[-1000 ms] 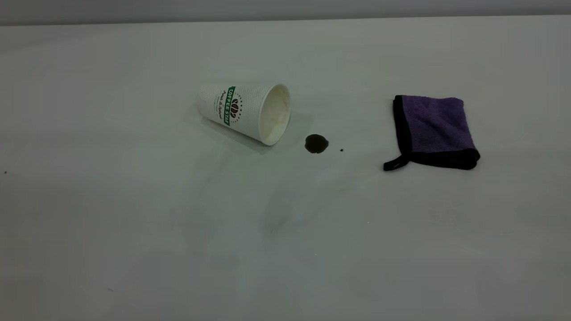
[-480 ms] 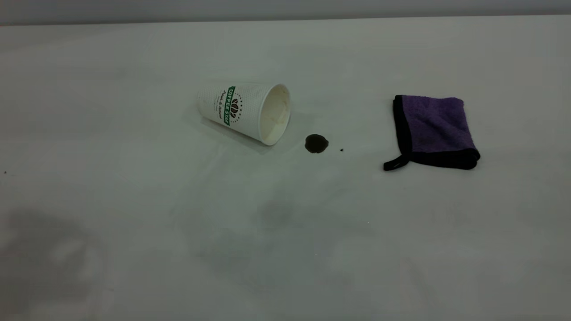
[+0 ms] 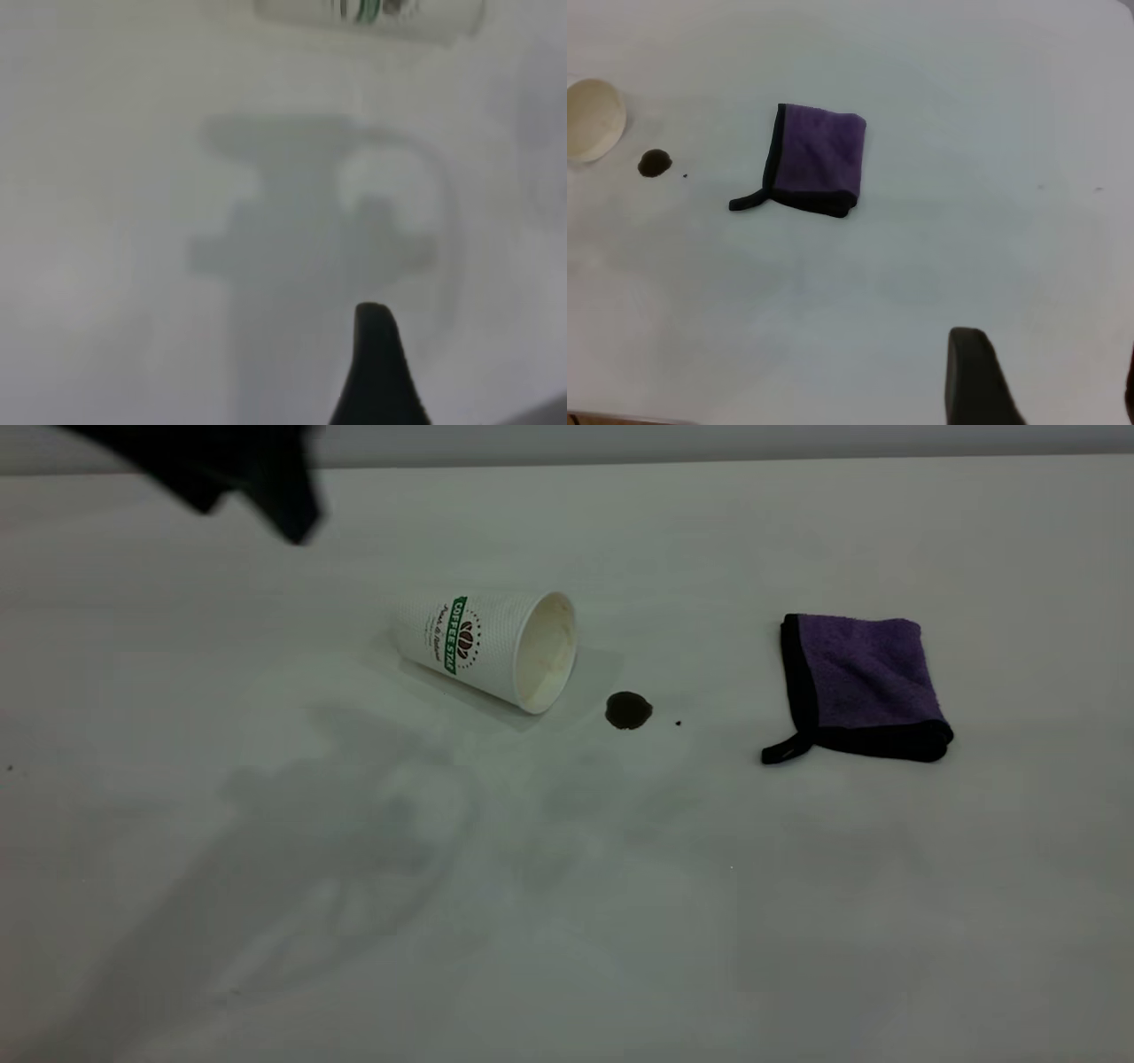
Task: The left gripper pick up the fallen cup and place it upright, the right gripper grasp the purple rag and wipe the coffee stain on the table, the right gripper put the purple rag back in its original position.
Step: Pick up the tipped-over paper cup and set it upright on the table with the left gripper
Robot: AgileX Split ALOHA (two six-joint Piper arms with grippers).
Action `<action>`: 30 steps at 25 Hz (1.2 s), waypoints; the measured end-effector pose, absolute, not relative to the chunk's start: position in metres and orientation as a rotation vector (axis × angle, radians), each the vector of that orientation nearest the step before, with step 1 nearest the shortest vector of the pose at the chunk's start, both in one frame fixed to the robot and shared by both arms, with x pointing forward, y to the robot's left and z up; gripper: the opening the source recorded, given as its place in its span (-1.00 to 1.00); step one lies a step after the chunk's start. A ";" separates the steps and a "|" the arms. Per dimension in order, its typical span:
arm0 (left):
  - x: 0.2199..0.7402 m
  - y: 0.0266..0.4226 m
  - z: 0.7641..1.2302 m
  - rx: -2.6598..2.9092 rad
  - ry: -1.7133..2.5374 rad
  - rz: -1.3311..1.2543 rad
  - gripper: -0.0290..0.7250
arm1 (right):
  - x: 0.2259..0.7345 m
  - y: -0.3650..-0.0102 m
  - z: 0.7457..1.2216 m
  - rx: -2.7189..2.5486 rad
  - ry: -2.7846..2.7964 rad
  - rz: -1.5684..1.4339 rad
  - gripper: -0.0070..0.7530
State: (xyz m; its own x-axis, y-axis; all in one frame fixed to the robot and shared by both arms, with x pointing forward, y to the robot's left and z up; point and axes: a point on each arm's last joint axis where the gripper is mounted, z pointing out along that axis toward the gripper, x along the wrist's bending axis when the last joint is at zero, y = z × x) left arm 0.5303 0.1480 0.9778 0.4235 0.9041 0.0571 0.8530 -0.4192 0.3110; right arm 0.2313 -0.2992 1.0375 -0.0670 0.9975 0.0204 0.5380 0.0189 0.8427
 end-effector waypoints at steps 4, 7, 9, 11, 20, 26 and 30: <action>0.560 0.108 0.955 2.455 1.525 0.391 0.64 | 0.231 -0.299 1.037 1.582 1.673 0.938 0.17; 0.578 0.081 0.936 2.462 1.508 0.439 0.64 | 0.231 -0.300 1.037 1.581 1.671 0.932 0.17; 0.588 0.069 0.920 2.471 1.514 0.465 0.64 | 0.231 -0.300 1.037 1.581 1.671 0.932 0.17; 0.595 0.058 0.907 2.475 1.516 0.488 0.64 | 0.231 -0.299 1.037 1.582 1.673 0.938 0.17; 0.614 0.035 0.863 2.474 1.525 0.587 0.64 | 0.231 -0.300 1.037 1.581 1.671 0.932 0.17; 0.619 0.038 0.855 2.434 1.561 0.680 0.64 | 0.231 -0.299 1.037 1.582 1.673 0.938 0.17; 0.622 0.036 0.856 2.407 1.541 0.693 0.64 | 0.231 -0.300 1.037 1.581 1.671 0.932 0.17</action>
State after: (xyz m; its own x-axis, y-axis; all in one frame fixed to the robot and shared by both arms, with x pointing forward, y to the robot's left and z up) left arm 0.6216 0.0364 0.8558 0.3464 0.8961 0.2775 0.8023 -0.4363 0.4073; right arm 0.2313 -0.2997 1.0375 -0.0639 0.9978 0.0155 0.5377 0.0214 0.8429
